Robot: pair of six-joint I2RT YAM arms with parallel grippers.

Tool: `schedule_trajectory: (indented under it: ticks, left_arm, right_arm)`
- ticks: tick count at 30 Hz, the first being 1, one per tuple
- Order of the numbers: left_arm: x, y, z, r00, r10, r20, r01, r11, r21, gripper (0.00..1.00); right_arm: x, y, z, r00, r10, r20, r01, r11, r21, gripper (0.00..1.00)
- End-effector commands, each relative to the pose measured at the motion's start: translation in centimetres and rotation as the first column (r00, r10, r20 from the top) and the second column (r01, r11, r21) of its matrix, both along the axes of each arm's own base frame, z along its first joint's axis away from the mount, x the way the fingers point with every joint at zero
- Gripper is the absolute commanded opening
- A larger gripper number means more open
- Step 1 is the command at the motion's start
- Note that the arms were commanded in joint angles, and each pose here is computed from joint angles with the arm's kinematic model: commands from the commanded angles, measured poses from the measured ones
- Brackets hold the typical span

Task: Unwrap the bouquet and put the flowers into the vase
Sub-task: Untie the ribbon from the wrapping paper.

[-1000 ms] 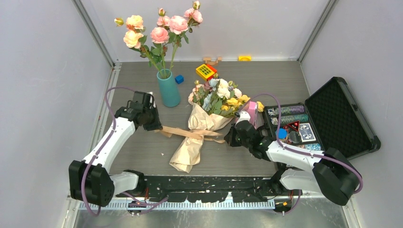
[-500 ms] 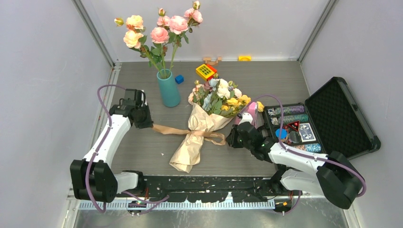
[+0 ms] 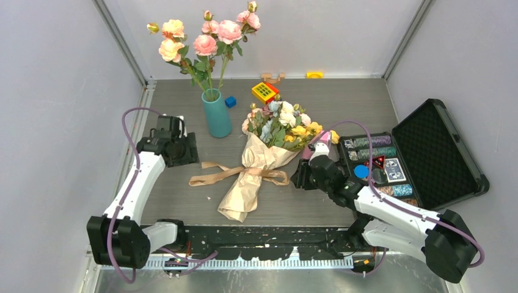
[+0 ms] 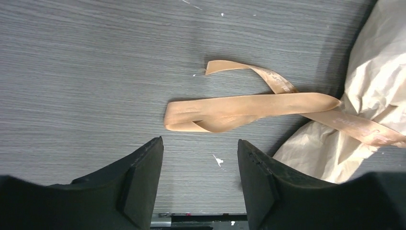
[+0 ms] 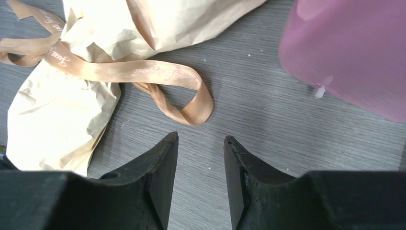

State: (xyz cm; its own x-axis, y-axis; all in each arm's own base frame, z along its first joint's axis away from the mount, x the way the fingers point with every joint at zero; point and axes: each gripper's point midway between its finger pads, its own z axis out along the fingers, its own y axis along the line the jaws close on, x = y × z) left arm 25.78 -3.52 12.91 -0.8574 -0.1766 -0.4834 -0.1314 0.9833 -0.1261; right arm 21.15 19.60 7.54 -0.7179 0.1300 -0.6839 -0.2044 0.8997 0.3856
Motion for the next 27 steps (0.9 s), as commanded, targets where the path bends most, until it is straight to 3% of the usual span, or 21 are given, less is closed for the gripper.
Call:
schedule_trajectory:
  ticks: [1, 8, 18, 27]
  left_arm:
    - [0.1, -1.0, 2.7, 0.995, -0.05, 0.085, 0.054, 0.997, -0.049, 0.63]
    - [0.2, -3.8, 4.4, 0.976, -0.144, 0.166, 0.165, 0.979, -0.122, 0.72]
    - [1.1, -7.9, 5.3, 0.93, -0.3, 0.212, 0.331, 0.935, -0.13, 0.76]
    - [2.9, -9.7, 4.4, 0.913, -0.335, 0.232, 0.378, 0.909, -0.175, 0.77]
  right_arm:
    - [0.8, 1.2, 3.6, 0.996, 0.061, 0.066, -0.063, 0.998, 0.023, 0.47]
    - [0.7, 3.8, 5.9, 0.976, 0.203, 0.08, -0.207, 0.978, 0.041, 0.55]
    - [1.0, 8.3, 6.3, 0.934, 0.35, 0.066, -0.351, 0.936, 0.001, 0.55]
    - [0.8, 12.6, 4.7, 0.905, 0.424, 0.032, -0.422, 0.905, -0.059, 0.55]
